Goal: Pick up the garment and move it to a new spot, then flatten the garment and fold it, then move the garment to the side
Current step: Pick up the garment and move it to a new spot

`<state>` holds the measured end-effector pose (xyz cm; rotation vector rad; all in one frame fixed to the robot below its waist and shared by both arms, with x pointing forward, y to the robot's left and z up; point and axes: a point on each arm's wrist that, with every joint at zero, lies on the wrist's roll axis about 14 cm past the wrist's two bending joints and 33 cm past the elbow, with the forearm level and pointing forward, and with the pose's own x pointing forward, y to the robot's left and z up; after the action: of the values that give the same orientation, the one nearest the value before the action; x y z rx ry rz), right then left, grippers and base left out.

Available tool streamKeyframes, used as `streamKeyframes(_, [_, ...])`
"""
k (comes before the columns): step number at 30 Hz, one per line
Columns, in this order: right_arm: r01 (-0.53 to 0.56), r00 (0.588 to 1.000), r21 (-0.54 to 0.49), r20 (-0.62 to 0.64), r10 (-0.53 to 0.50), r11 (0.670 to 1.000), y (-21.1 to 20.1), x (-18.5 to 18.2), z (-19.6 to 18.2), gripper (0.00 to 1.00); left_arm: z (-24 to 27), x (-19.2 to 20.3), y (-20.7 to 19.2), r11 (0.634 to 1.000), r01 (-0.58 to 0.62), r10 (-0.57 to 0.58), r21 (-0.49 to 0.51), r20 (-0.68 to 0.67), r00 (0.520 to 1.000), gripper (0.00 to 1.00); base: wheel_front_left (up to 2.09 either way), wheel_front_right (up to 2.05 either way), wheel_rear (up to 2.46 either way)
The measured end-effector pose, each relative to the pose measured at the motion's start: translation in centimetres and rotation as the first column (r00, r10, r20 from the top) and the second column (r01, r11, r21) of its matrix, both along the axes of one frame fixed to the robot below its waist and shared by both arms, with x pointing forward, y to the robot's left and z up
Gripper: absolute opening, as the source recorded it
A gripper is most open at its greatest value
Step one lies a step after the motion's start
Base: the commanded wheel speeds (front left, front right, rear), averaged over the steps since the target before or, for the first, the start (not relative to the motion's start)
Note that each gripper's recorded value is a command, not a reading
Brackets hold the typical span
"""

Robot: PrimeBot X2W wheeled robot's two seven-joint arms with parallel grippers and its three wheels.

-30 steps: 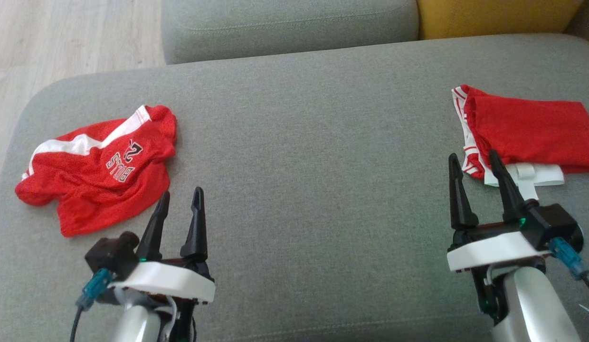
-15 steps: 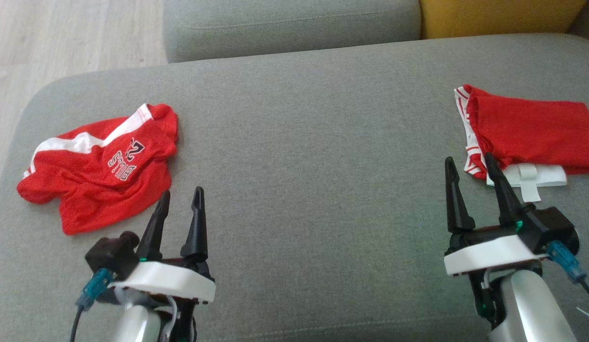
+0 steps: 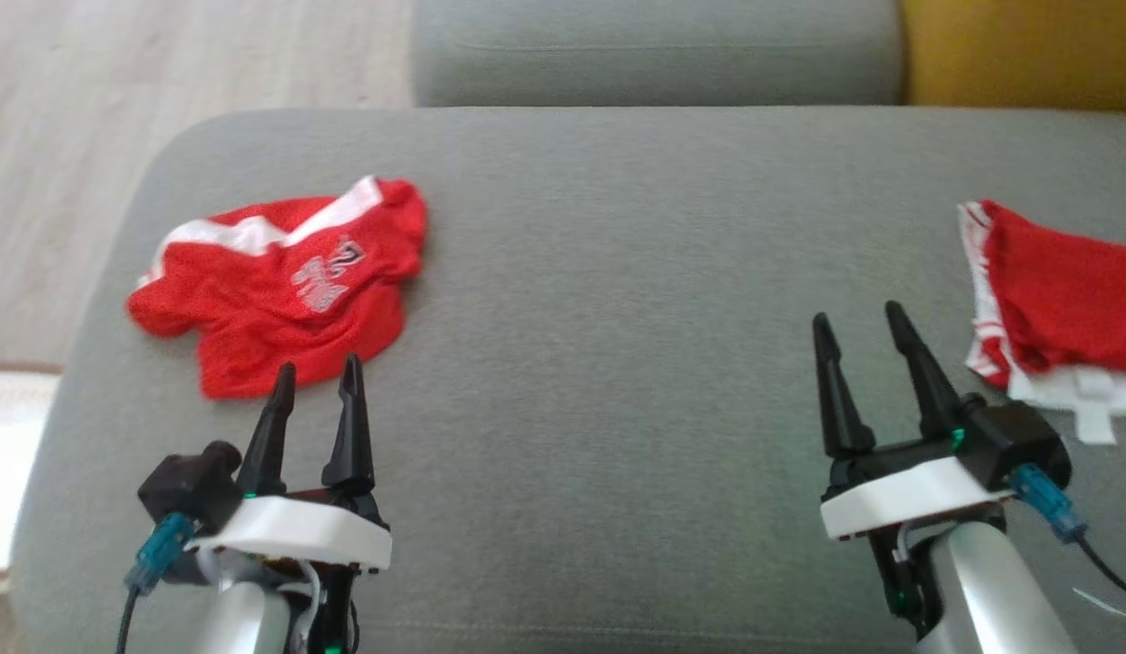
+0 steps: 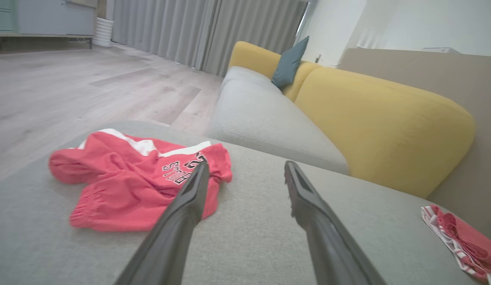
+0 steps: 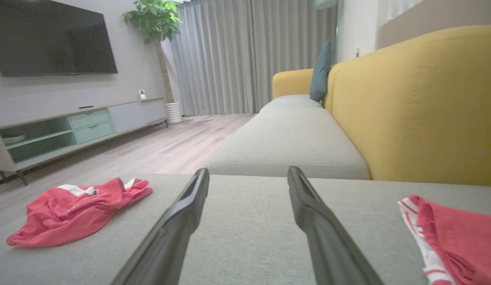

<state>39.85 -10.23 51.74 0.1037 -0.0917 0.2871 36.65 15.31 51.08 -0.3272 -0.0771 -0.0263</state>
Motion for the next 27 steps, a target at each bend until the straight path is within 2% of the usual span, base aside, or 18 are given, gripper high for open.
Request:
streamKeyframes(9, [-0.157,0.987,0.002,-0.015,0.157,0.988,5.6,0.3,-0.4,1.0,0.3,-2.5,5.3,0.985,-0.17,0.17,0.002,0.007,0.985,1.0,0.0,0.0,0.0])
streamKeyframes(15, [-0.224,0.974,0.008,-0.035,0.224,0.975,7.9,0.0,-1.0,1.0,-0.1,-4.5,8.0,0.966,-0.257,0.257,0.001,-0.004,0.966,1.0,0.0,0.0,0.0])
streamKeyframes(22, [-0.269,0.962,0.013,-0.045,0.27,0.963,9.5,-0.2,-1.4,1.0,-0.2,-5.3,9.1,0.956,-0.295,0.295,0.002,-0.007,0.955,1.0,0.0,0.0,0.0])
streamKeyframes(27, [-0.249,0.966,0.023,-0.071,0.25,0.968,8.9,0.3,-2.3,1.0,-0.7,-5.0,10.3,0.944,-0.33,0.33,0.006,-0.026,0.944,1.0,0.0,0.0,0.0])
